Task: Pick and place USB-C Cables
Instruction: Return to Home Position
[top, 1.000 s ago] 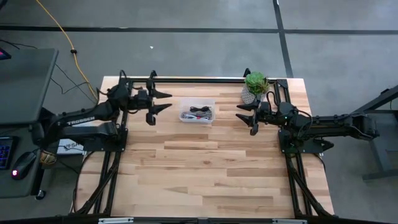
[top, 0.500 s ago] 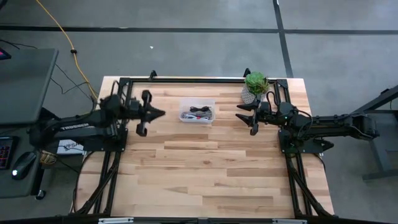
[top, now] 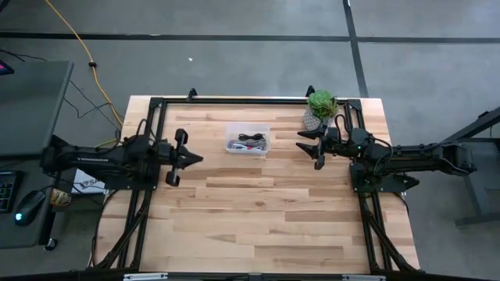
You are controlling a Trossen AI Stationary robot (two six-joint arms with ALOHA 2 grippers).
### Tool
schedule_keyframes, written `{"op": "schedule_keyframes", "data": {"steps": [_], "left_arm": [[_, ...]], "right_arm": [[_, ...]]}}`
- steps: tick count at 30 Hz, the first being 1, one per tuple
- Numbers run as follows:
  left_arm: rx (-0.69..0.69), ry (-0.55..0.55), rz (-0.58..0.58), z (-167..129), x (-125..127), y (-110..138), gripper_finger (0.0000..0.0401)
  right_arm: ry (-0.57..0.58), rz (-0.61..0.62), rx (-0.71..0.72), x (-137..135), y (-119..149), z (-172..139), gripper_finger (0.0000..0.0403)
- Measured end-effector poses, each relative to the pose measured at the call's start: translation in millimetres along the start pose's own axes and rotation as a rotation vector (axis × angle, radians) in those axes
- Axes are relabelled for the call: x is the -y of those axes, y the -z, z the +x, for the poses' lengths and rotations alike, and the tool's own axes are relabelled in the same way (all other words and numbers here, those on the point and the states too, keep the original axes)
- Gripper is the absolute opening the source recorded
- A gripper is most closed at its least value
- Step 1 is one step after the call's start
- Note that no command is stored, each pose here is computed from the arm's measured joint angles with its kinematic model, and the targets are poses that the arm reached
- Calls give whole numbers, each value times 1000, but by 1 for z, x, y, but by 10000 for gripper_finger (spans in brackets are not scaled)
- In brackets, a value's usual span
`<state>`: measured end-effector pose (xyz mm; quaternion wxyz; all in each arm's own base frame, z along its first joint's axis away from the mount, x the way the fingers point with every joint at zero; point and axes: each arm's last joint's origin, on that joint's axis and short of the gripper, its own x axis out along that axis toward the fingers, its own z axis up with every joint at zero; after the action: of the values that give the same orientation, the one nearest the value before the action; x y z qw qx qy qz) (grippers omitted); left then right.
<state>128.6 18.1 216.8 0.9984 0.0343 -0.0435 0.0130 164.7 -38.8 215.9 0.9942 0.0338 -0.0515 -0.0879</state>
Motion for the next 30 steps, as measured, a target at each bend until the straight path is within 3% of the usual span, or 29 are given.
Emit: {"op": "schedule_keyframes", "data": {"steps": [7,13,18,22,27,30], "left_arm": [[59,-27,-29,-21,5,32,0],[20,-46,-41,-29,5,35,0],[53,-49,22,-31,5,32,0],[47,-77,33,-31,4,32,0],[25,-107,30,-31,4,34,0],[19,-107,30,-31,4,35,0]], "right_arm": [[-3,10,28,0,-3,0,195],[-8,47,69,-1,-8,-2,195],[-9,65,88,-2,-15,-11,187],[22,93,25,0,-16,-31,136],[40,115,-28,-2,-15,-64,19],[29,121,2,-4,-16,-81,18]]}}
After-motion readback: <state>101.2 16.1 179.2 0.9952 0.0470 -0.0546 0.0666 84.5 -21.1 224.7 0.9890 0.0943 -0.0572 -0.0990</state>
